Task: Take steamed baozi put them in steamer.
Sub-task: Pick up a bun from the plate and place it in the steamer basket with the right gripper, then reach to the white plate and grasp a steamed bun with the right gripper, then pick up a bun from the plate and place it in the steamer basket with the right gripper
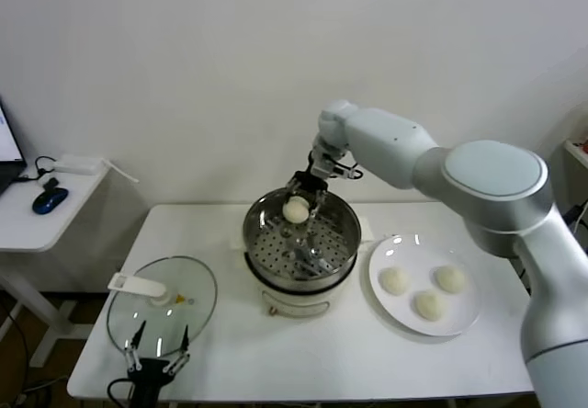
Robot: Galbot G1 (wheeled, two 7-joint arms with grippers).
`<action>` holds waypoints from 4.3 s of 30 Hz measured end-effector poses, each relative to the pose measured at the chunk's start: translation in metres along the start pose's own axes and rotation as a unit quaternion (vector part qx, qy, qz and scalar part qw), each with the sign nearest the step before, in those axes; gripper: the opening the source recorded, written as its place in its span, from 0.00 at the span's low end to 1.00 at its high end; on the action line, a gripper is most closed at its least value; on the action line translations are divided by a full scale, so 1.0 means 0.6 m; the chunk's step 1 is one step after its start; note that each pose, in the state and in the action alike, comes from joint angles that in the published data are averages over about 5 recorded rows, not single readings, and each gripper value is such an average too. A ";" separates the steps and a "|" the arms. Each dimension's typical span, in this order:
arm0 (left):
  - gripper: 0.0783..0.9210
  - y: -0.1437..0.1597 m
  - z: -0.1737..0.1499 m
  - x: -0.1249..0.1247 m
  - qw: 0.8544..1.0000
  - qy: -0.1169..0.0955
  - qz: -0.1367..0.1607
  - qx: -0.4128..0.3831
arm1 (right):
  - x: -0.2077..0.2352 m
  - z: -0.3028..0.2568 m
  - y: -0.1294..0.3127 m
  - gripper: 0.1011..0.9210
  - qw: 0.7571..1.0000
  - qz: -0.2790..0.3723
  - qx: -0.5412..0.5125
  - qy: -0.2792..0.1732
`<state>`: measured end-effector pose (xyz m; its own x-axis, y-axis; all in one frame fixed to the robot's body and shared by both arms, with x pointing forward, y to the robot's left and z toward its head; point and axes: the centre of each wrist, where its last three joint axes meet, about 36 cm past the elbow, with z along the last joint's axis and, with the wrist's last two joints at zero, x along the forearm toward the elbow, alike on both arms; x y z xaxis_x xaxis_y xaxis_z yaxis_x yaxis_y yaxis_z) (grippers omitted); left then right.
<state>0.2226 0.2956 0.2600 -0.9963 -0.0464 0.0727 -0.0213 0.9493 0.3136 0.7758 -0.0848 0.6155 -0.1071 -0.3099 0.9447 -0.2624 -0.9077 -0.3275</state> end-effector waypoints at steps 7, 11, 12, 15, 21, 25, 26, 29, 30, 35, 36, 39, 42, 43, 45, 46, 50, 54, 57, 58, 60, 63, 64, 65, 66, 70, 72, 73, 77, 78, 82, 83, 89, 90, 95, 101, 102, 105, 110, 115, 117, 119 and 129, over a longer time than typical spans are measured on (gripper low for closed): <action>0.88 -0.002 -0.001 -0.003 1.000 -0.001 0.001 0.000 | 0.003 0.006 0.002 0.86 1.000 0.004 -0.006 0.005; 0.88 -0.005 -0.002 -0.003 1.000 -0.001 0.002 0.000 | 0.012 0.010 0.006 0.88 1.000 0.003 -0.009 0.008; 0.88 -0.005 -0.002 -0.002 1.000 -0.001 0.002 0.000 | 0.016 0.011 0.006 0.88 1.000 0.002 -0.009 0.008; 0.88 -0.002 -0.002 -0.001 1.000 0.000 0.001 -0.001 | 0.036 0.014 0.010 0.88 1.000 -0.001 -0.012 0.009; 0.88 0.002 -0.004 0.000 1.000 0.001 0.000 -0.002 | 0.103 0.015 0.031 0.88 1.000 -0.015 -0.020 -0.006; 0.88 0.000 -0.006 -0.001 1.000 0.002 0.001 -0.001 | 0.148 0.007 0.068 0.88 0.999 -0.016 -0.035 -0.030; 0.88 -0.001 -0.006 -0.001 1.000 0.002 0.002 -0.001 | 0.157 0.005 0.081 0.88 0.998 -0.016 -0.041 -0.037; 0.88 -0.003 -0.008 -0.005 1.000 0.000 0.003 0.001 | 0.177 -0.001 0.126 0.88 0.996 -0.011 -0.066 -0.059; 0.88 -0.004 -0.008 -0.006 1.000 -0.001 0.004 0.001 | 0.181 -0.003 0.143 0.88 0.995 -0.009 -0.077 -0.065; 0.88 -0.008 -0.010 -0.008 1.000 -0.001 0.005 0.004 | 0.187 -0.018 0.220 0.88 0.984 -0.001 -0.164 -0.073; 0.88 -0.009 -0.010 -0.008 1.000 -0.001 0.006 0.004 | 0.187 -0.022 0.234 0.88 0.980 -0.003 -0.186 -0.069; 0.88 -0.010 -0.009 -0.007 1.000 -0.001 0.006 0.005 | 0.183 -0.033 0.268 0.88 0.964 -0.013 -0.262 -0.047; 0.88 -0.010 -0.007 -0.008 1.000 0.000 0.006 0.005 | 0.178 -0.044 0.293 0.88 0.940 -0.031 -0.340 -0.015; 0.88 -0.011 -0.007 -0.008 1.000 0.000 0.006 0.005 | 0.176 -0.047 0.299 0.88 0.931 -0.037 -0.363 -0.005; 0.88 -0.011 -0.006 -0.008 1.000 0.000 0.006 0.005 | 0.172 -0.052 0.310 0.88 0.913 -0.050 -0.404 0.013; 0.88 -0.011 -0.005 -0.007 1.000 0.001 0.006 0.005 | 0.170 -0.054 0.316 0.88 0.905 -0.056 -0.421 0.021; 0.88 -0.010 -0.003 -0.005 1.000 0.003 0.006 0.005 | 0.158 -0.061 0.337 0.88 0.875 -0.077 -0.477 0.041; 0.88 -0.008 0.000 -0.004 1.000 0.005 0.005 0.004 | 0.140 -0.064 0.360 0.88 0.850 -0.092 -0.516 0.051; 0.88 -0.008 0.001 -0.003 1.000 0.006 0.005 0.004 | 0.122 -0.065 0.377 0.88 0.836 -0.102 -0.535 0.056; 0.88 -0.008 0.002 -0.003 1.000 0.006 0.005 0.004 | 0.115 -0.065 0.382 0.88 0.833 -0.105 -0.540 0.057; 0.88 -0.008 0.002 -0.002 1.000 0.007 0.005 0.004 | 0.101 -0.064 0.392 0.88 0.826 -0.111 -0.549 0.061; 0.88 -0.007 0.004 -0.001 1.000 0.007 0.004 0.003 | 0.078 -0.061 0.404 0.88 0.819 -0.117 -0.558 0.065; 0.88 -0.006 0.005 0.000 1.000 0.008 0.003 0.002 | 0.070 -0.061 0.407 0.88 0.817 -0.119 -0.560 0.066; 0.88 -0.006 0.005 0.000 1.000 0.008 0.003 0.002 | 0.062 -0.060 0.410 0.88 0.816 -0.122 -0.561 0.067; 0.88 -0.005 0.006 0.001 1.000 0.009 0.002 0.002 | 0.055 -0.060 0.413 0.88 0.815 -0.124 -0.563 0.067; 0.88 -0.004 0.009 0.002 1.000 0.010 0.002 0.000 | 0.025 -0.060 0.423 0.88 0.810 -0.130 -0.567 0.070; 0.88 -0.004 0.010 0.003 1.000 0.010 0.002 -0.001 | 0.010 -0.061 0.427 0.88 0.809 -0.131 -0.569 0.073; 0.88 -0.004 0.010 0.003 1.000 0.011 0.002 -0.002 | 0.002 -0.061 0.429 0.88 0.808 -0.131 -0.569 0.074; 0.88 -0.005 0.013 0.005 1.000 0.011 0.003 -0.004 | -0.027 -0.063 0.432 0.88 0.809 -0.125 -0.570 0.077; 0.88 -0.004 0.013 0.005 1.000 0.011 0.003 -0.004 | -0.034 -0.063 0.433 0.88 0.809 -0.123 -0.570 0.078; 0.88 -0.003 0.014 0.007 1.000 0.012 0.003 -0.006 | -0.062 -0.063 0.435 0.88 0.809 -0.114 -0.571 0.081; 0.88 -0.003 0.015 0.008 1.000 0.013 0.003 -0.006 | -0.068 -0.063 0.435 0.88 0.809 -0.113 -0.572 0.081; 0.88 0.000 0.016 0.011 1.000 0.014 0.002 -0.009 | -0.100 -0.067 0.440 0.88 0.806 -0.111 -0.576 0.077; 0.88 0.000 0.016 0.010 1.000 0.014 0.002 -0.009 | -0.104 -0.067 0.441 0.88 0.806 -0.111 -0.577 0.077; 0.88 0.001 0.016 0.010 1.000 0.014 0.001 -0.010 | -0.120 -0.069 0.444 0.87 0.804 -0.112 -0.579 0.076; 0.88 0.000 0.017 0.009 1.000 0.015 0.001 -0.010 | -0.123 -0.067 0.444 0.74 0.803 -0.109 -0.581 0.076; 0.88 0.000 0.017 0.009 1.000 0.014 0.001 -0.010 | -0.123 -0.067 0.444 0.73 0.803 -0.109 -0.581 0.076; 0.88 0.001 0.015 0.007 1.000 0.013 0.001 -0.010 | -0.121 -0.067 0.445 0.68 0.802 -0.109 -0.583 0.074; 0.88 0.002 0.013 0.007 1.000 0.011 0.000 -0.010 | -0.109 -0.067 0.443 0.62 0.802 -0.107 -0.584 0.070; 0.88 0.003 0.011 0.006 1.000 0.010 0.000 -0.010 | -0.079 -0.065 0.434 0.61 0.804 -0.106 -0.581 0.065; 0.88 0.002 0.009 0.006 1.000 0.009 0.000 -0.010 | -0.059 -0.063 0.427 0.61 0.807 -0.107 -0.578 0.064; 0.88 0.002 0.007 0.006 1.000 0.009 0.001 -0.010 | -0.035 -0.061 0.416 0.61 0.811 -0.107 -0.573 0.062; 0.88 0.000 -0.002 -0.001 1.000 0.002 0.006 -0.011 | 0.130 -0.064 0.311 0.61 0.828 -0.093 -0.551 0.040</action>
<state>0.2230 0.2952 0.2613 -0.9960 -0.0363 0.0811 -0.0072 0.9429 0.3330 0.6819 -0.2673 0.6273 -0.0185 -0.1331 0.9909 -0.9929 -0.1143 -0.0339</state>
